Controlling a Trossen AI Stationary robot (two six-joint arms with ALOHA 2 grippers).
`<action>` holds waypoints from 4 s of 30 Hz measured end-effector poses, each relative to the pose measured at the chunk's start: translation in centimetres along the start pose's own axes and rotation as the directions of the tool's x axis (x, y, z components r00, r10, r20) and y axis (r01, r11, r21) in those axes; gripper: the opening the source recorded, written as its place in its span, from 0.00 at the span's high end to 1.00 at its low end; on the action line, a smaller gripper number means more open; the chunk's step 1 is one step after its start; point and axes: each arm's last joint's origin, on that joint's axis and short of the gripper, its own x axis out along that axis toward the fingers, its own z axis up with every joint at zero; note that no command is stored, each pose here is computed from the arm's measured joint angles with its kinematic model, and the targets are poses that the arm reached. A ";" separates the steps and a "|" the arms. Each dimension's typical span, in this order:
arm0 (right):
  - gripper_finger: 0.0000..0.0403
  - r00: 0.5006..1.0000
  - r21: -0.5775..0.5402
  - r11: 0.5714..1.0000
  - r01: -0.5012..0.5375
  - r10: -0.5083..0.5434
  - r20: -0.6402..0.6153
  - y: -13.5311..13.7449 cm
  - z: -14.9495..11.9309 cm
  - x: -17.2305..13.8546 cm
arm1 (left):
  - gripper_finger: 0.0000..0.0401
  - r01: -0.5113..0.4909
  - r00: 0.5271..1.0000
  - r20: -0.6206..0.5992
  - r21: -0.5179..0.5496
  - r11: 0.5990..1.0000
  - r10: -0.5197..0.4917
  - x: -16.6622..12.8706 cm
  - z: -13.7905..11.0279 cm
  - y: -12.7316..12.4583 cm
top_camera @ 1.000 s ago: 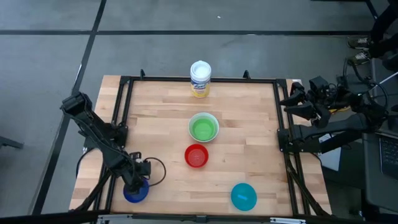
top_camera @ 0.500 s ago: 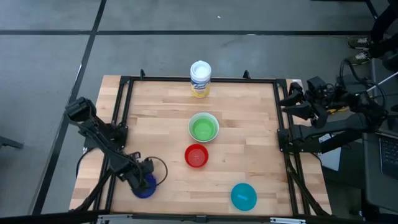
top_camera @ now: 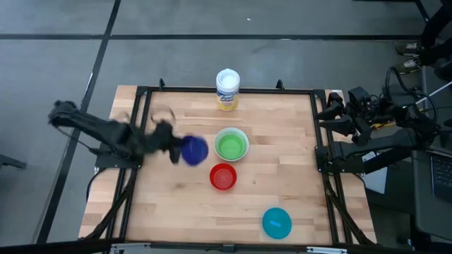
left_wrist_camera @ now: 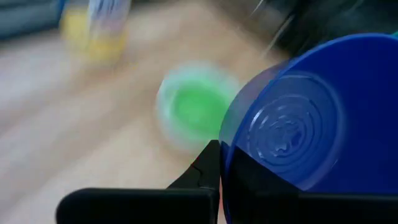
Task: Nest bowls inside each other
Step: Stack the blue bowl on the green bowl
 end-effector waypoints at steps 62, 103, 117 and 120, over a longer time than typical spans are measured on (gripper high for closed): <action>0.59 0.999 -0.052 0.998 -0.023 0.025 0.047 0.3 0.3 -0.6 | 1.00 0.469 0.779 -0.626 0.539 0.700 -0.040 11.2 15.6 -4.8; 0.59 0.998 -0.085 0.996 -0.040 0.043 0.036 0.3 0.3 -0.6 | 1.00 0.498 0.630 -0.766 0.528 0.688 0.131 30.2 9.6 2.4; 0.57 0.998 -0.086 0.995 -0.042 0.045 0.035 0.3 0.3 -0.6 | 1.00 0.489 0.608 -0.783 0.497 0.717 0.128 31.0 8.9 2.8; 0.58 0.998 -0.086 0.995 -0.045 0.048 0.033 0.3 0.3 -0.6 | 1.00 0.491 0.603 -0.787 0.498 0.715 0.134 31.3 8.5 2.7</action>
